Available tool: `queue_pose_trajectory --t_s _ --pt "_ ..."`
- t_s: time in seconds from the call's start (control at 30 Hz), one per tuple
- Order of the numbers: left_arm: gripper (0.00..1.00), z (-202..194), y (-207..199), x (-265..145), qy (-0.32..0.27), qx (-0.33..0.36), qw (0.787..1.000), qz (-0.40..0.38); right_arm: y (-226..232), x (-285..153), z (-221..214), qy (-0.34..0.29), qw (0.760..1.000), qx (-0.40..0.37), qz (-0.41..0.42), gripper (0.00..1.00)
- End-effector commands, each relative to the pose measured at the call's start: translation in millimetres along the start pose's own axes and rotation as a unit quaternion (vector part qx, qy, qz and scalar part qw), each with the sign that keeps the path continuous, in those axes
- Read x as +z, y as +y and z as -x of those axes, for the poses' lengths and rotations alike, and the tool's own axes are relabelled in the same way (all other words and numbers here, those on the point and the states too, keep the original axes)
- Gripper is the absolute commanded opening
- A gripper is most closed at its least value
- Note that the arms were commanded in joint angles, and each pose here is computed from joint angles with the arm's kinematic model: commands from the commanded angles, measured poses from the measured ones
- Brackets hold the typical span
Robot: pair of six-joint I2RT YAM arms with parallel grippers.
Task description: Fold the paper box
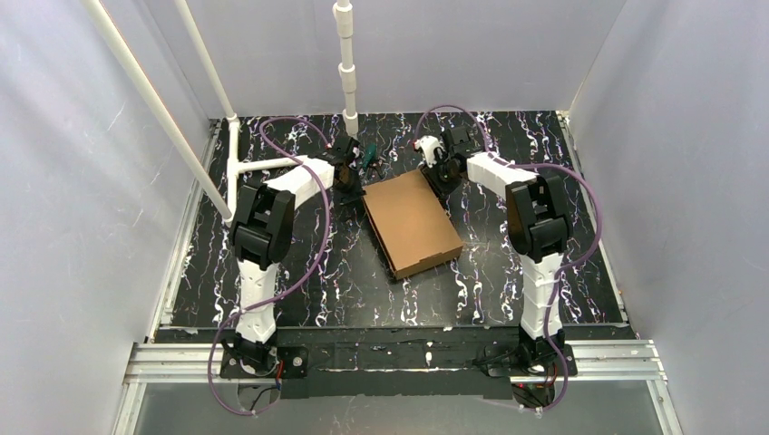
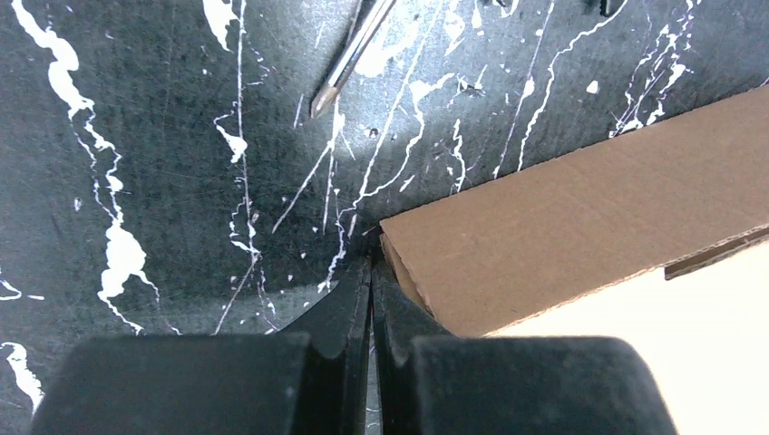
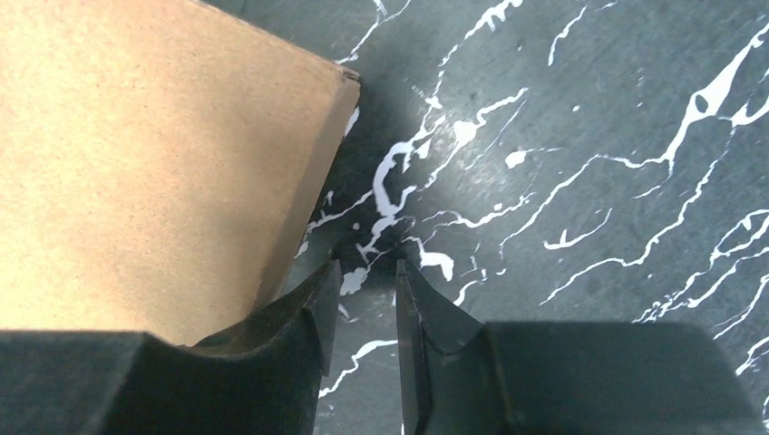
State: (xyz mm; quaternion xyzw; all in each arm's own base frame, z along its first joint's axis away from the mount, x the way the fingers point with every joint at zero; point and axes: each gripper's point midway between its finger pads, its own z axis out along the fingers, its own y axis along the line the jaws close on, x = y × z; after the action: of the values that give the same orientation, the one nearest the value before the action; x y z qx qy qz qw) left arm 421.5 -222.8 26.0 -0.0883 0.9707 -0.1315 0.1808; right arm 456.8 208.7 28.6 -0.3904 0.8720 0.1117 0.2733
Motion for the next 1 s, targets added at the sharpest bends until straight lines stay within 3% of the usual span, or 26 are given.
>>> queue_pose_trajectory --t_s 0.0,0.2,0.37,0.5,0.6,0.73,0.87,0.97 --pt "0.0 0.9 -68.2 -21.0 -0.008 0.036 0.993 -0.116 76.7 8.8 -14.9 0.025 0.994 -0.016 0.102 0.39" --pt "0.0 -3.5 -9.0 -65.7 -0.028 0.031 0.999 -0.031 6.0 -31.0 -24.8 0.023 0.999 0.045 0.001 0.43" --pt "0.11 -28.7 22.6 -107.7 -0.036 0.035 0.998 -0.027 -14.2 -87.3 -42.4 0.006 0.999 0.04 -0.036 0.54" --pt "0.18 -61.5 20.3 -135.7 -0.037 0.029 0.995 -0.09 0.7 -137.3 -36.9 -0.055 0.997 0.003 -0.061 0.69" --pt "0.33 -85.8 16.2 -150.8 -0.049 0.005 0.987 -0.15 10.1 -162.5 -39.0 -0.1 0.992 -0.028 -0.078 0.97" --pt "0.59 -117.9 -1.4 -156.3 -0.029 -0.048 0.962 -0.266 40.9 -180.6 -32.5 -0.167 0.986 0.009 -0.016 0.98" --pt "0.68 -131.8 -22.5 -158.9 0.003 -0.074 0.942 -0.328 78.1 -183.9 -25.4 -0.202 0.975 0.045 0.08 0.98" --pt "0.7 -128.2 -28.7 -157.0 -0.006 -0.071 0.943 -0.324 75.2 -171.2 -31.3 -0.191 0.977 0.067 0.072 0.98"
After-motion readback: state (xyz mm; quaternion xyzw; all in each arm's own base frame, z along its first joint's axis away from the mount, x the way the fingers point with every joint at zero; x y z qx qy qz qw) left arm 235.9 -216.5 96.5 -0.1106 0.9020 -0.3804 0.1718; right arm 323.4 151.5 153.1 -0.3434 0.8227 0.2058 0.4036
